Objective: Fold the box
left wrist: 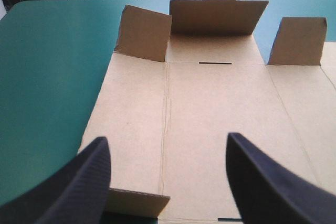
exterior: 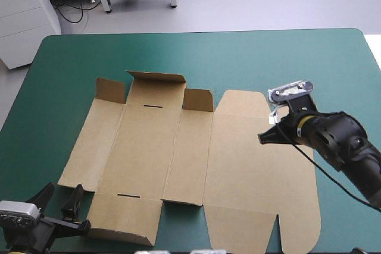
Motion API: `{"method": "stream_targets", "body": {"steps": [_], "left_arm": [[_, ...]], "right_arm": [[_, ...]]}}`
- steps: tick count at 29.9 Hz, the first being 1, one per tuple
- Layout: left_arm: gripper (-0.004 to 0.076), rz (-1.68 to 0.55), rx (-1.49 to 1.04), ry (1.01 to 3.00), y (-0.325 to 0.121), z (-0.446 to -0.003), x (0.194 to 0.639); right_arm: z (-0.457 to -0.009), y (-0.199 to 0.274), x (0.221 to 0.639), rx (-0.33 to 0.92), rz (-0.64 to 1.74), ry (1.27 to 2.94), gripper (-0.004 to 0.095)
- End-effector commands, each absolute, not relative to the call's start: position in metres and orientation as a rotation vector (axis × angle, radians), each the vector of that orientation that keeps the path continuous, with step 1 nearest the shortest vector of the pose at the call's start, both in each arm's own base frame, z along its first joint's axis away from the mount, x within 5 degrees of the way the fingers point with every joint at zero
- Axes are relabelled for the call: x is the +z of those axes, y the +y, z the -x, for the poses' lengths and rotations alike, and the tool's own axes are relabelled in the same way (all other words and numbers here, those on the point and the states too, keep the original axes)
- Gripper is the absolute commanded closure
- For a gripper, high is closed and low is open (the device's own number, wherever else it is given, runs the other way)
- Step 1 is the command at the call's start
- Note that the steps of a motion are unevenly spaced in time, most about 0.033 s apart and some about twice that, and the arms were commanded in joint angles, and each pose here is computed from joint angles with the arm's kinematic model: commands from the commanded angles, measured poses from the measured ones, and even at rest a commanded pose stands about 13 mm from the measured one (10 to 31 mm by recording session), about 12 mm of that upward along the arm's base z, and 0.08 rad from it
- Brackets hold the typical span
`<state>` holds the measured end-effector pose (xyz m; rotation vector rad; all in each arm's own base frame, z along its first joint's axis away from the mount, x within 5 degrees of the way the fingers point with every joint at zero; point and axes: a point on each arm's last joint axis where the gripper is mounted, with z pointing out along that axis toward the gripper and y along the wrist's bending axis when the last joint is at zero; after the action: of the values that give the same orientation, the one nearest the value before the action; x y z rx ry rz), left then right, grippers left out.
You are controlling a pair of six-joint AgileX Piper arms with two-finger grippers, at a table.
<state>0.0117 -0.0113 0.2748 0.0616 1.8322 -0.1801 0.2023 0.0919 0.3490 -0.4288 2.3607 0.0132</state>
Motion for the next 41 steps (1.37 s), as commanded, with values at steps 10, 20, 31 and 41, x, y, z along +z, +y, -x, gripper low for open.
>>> {"method": "stream_targets", "body": {"steps": [10, 20, 31, 41], "left_arm": [[0.0206, 0.039, -0.27, 1.741, -0.012, -0.022, 0.326], [0.0213, -0.007, -0.162, 2.034, -0.011, -0.084, 0.39], [0.0222, -0.091, 0.254, 2.469, 0.01, -0.165, 0.413], [0.0222, 0.008, 0.086, 2.681, 0.028, -0.217, 0.378]], "right_arm": [[-0.127, 0.054, 0.342, 0.165, 0.369, 2.158, 0.0931], [-0.094, 0.034, 0.336, 0.138, 0.363, 2.169, 0.0931], [-0.09, 0.032, 0.332, 0.142, 0.363, 2.16, 0.0931], [-0.09, 0.032, 0.332, 0.149, 0.361, 2.162, 0.0931]]}}
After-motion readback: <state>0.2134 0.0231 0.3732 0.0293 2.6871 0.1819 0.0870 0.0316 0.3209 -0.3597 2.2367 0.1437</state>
